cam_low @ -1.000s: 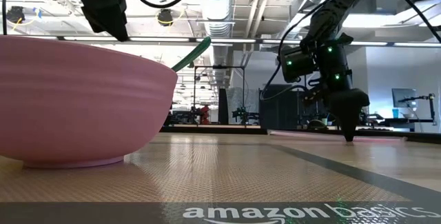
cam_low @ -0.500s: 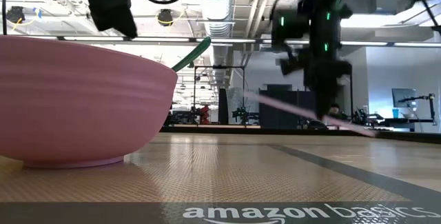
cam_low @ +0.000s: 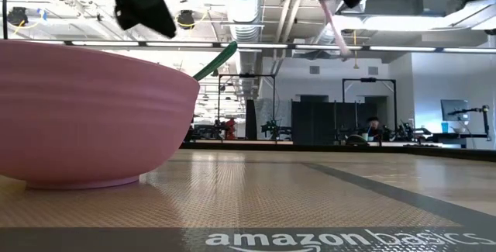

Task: Pick & Place Utensil
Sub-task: Put the pink straw into the yellow cup on the transparent mat

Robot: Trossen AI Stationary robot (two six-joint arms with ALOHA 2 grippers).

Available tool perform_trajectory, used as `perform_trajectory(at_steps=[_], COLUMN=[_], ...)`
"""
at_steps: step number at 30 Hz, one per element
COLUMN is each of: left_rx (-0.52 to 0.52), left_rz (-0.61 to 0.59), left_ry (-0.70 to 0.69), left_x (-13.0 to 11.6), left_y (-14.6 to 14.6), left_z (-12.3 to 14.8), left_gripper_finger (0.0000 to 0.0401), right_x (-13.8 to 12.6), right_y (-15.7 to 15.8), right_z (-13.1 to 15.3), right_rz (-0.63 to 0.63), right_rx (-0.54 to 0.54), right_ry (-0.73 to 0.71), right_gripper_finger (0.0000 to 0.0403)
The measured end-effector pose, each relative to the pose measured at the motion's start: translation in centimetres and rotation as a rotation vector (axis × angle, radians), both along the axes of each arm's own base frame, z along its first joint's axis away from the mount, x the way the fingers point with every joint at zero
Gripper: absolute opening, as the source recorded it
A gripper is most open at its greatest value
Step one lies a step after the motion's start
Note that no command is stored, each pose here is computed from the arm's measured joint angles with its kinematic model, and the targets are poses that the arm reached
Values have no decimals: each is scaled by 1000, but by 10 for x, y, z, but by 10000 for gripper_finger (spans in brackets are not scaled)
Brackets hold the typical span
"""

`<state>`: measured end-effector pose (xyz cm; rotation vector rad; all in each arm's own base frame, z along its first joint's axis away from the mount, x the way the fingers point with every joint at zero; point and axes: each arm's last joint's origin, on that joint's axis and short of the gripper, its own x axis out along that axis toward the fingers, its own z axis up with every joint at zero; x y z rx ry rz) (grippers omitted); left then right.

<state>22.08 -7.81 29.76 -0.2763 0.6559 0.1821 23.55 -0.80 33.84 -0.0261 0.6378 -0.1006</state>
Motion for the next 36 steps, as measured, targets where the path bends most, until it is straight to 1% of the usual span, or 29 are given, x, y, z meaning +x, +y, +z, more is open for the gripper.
perform_trajectory(at_steps=[2, 4, 7, 9, 12, 15, 22, 28, 33, 36], left_rx=[35, 72, 129, 172, 215, 234, 248, 244, 276, 278], left_rz=[-7, -13, -47, -67, -84, -71, 6, -32, -39, -39], left_ry=[-44, -107, -222, -300, -390, -445, -450, -453, -444, -439], left_x=[3, 6, 12, 16, 19, 22, 30, 40, 47, 48], left_y=[0, -1, -3, -4, -4, 0, 18, 25, 26, 25], left_z=[3, 9, 19, 27, 36, 42, 42, 38, 34, 32], left_gripper_finger=[64, 64, 64, 64, 64, 64, 64, 64, 64, 64], right_x=[-3, -4, -1, 3, 12, 24, 53, 75, 93, 98], right_y=[5, 9, 12, 13, 15, 20, 31, 32, 33, 34], right_z=[-5, -18, -46, -63, -80, -87, -104, -108, -110, -111], right_rz=[29, 45, 54, 54, 50, 62, 100, 98, 105, 113], right_rx=[1, 0, 7, 17, 40, 45, 48, 49, 39, 22], right_ry=[-122, -203, -262, -277, -309, -335, -421, -452, -437, -433], right_gripper_finger=[1, 1, 1, 1, 1, 0, 0, 0, 0, 0])
